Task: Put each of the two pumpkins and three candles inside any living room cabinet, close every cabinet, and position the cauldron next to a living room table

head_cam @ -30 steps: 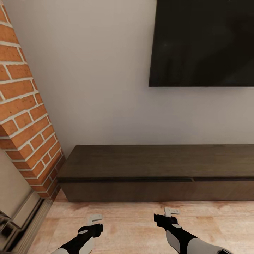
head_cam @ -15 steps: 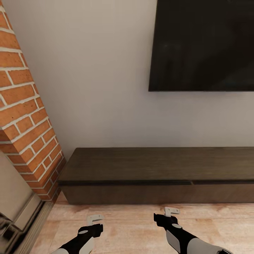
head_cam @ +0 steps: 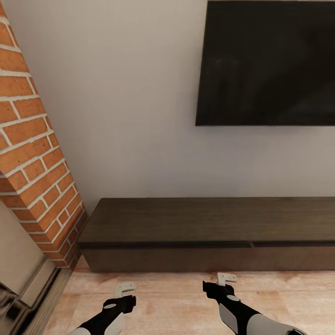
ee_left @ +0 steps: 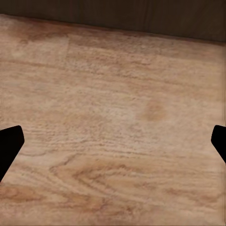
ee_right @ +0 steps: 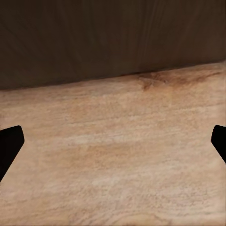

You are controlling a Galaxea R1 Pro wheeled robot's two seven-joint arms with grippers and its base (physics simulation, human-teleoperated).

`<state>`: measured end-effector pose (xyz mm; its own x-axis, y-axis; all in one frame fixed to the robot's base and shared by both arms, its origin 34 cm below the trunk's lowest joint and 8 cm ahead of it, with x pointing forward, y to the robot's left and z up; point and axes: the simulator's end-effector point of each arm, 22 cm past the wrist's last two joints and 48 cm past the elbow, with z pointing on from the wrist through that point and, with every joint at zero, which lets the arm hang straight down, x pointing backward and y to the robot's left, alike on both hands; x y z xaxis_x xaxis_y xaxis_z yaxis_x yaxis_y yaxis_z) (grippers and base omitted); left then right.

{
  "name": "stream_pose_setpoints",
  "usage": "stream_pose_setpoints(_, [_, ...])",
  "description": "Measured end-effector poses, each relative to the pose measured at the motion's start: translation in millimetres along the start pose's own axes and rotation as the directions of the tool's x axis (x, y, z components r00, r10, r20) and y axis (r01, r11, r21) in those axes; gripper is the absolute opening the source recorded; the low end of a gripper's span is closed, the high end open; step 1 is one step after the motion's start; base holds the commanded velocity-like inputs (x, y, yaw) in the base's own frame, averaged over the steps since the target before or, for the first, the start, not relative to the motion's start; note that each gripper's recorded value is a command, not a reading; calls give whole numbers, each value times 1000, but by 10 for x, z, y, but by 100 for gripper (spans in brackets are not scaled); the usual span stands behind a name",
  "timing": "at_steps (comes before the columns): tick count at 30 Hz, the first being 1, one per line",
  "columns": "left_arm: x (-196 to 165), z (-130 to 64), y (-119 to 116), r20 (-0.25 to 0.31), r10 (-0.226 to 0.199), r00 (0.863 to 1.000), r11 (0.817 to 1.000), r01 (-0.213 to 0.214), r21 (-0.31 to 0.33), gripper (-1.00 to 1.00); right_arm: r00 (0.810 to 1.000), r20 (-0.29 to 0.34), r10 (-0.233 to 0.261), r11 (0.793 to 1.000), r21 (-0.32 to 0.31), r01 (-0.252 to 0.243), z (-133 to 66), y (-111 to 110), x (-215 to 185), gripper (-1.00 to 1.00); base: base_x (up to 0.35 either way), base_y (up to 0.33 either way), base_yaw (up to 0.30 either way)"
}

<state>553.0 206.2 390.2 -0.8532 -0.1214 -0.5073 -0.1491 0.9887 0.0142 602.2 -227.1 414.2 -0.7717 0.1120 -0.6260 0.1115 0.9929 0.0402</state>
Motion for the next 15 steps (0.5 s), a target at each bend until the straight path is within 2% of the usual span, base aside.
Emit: stream_pose_setpoints(15, [-188,-236,-3,-1,-1,1000,1000,1,1,100,1000,20,4,1000,1,-4,-206,15,-268,100,0,0,0])
